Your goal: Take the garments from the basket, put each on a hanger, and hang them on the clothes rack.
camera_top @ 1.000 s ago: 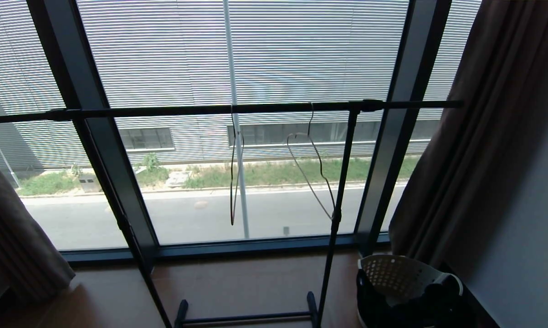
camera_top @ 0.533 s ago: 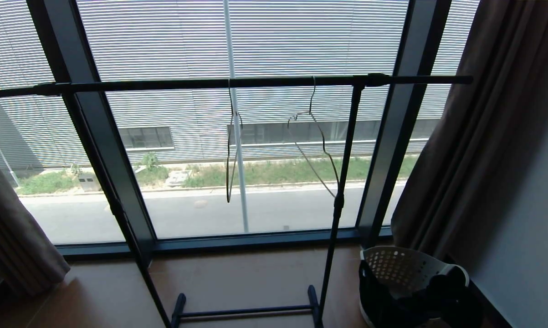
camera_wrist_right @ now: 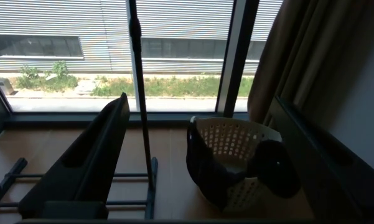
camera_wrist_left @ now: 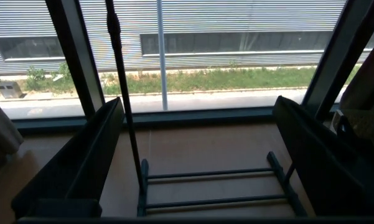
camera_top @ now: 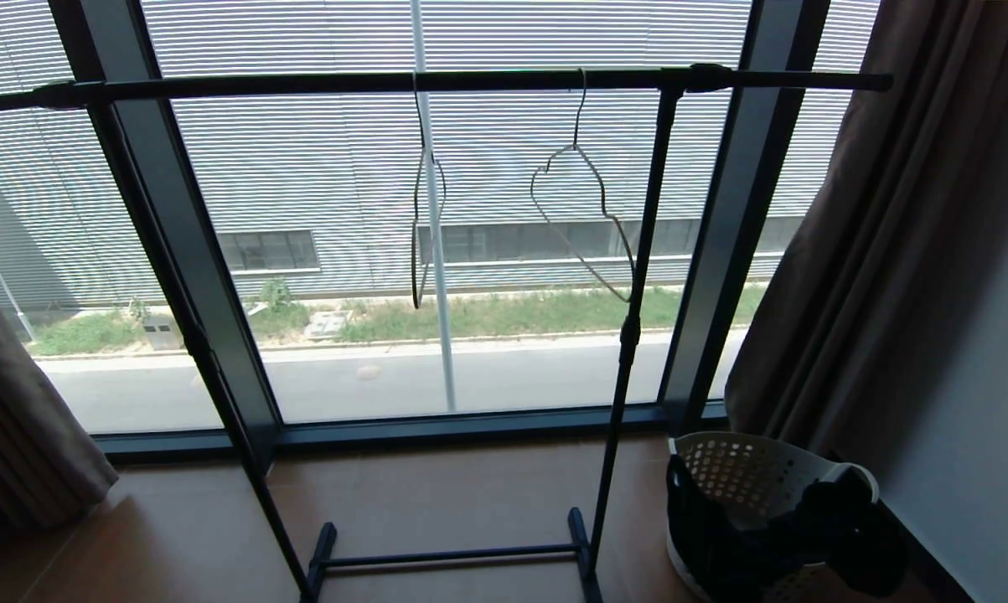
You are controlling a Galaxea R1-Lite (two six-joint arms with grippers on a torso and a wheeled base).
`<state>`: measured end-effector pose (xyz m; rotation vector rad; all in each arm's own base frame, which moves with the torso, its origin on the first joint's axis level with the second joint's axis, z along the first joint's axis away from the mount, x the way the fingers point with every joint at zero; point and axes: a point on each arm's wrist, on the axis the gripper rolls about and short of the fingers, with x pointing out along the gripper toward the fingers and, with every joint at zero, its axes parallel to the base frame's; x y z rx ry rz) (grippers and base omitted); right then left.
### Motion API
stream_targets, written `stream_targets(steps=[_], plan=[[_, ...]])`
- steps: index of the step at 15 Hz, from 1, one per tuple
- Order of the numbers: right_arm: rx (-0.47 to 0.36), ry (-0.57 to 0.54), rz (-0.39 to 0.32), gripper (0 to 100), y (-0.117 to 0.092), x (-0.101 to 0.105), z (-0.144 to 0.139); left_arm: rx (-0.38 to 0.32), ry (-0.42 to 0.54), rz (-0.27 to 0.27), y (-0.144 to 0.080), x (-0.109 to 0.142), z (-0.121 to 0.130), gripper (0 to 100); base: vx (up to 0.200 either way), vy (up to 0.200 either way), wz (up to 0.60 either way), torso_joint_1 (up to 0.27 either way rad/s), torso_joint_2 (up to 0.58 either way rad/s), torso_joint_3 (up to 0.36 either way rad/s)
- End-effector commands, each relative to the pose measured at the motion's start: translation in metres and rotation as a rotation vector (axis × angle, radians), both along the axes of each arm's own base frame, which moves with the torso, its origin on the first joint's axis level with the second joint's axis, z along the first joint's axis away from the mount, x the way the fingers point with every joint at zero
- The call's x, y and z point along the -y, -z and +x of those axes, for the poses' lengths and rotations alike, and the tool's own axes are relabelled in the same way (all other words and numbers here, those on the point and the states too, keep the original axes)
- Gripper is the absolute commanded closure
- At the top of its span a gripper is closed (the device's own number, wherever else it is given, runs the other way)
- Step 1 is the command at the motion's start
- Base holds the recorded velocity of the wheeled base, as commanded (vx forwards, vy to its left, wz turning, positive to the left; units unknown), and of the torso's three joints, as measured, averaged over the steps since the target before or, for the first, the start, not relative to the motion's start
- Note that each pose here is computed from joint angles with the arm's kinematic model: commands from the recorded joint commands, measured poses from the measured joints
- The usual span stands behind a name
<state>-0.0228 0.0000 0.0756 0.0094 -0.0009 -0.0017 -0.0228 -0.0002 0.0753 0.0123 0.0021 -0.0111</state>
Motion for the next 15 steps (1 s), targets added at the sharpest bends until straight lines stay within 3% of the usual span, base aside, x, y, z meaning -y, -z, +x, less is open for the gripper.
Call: stream_targets(steps=[1, 5, 7, 11, 13, 15], plan=[[0.001, 0.000, 0.000, 0, 0.0000, 0.0000, 0.0000, -0.001, 0.000, 0.000, 0.0000, 0.0000, 0.0001, 0, 0.000, 0.000, 0.00, -0.115, 0.49, 0.349], [0.001, 0.000, 0.000, 0, 0.0000, 0.0000, 0.0000, -0.001, 0.000, 0.000, 0.0000, 0.0000, 0.0001, 0, 0.000, 0.000, 0.00, -0.088, 0.40, 0.311], [0.001, 0.000, 0.000, 0, 0.0000, 0.0000, 0.0000, -0.001, 0.000, 0.000, 0.0000, 0.0000, 0.0001, 0, 0.000, 0.000, 0.00, -0.017, 0.11, 0.088], [0.001, 0.000, 0.000, 0, 0.0000, 0.0000, 0.0000, -0.001, 0.000, 0.000, 0.0000, 0.0000, 0.0001, 0, 0.000, 0.000, -0.60, -0.004, 0.02, 0.019], [0.001, 0.000, -0.002, 0, 0.0000, 0.0000, 0.0000, -0.001, 0.000, 0.000, 0.0000, 0.0000, 0.0001, 0, 0.000, 0.000, 0.00, 0.000, 0.00, 0.000], [0.001, 0.000, -0.002, 0, 0.0000, 0.0000, 0.0000, -0.001, 0.000, 0.000, 0.0000, 0.0000, 0.0001, 0, 0.000, -0.200, 0.00, -0.002, 0.00, 0.007]])
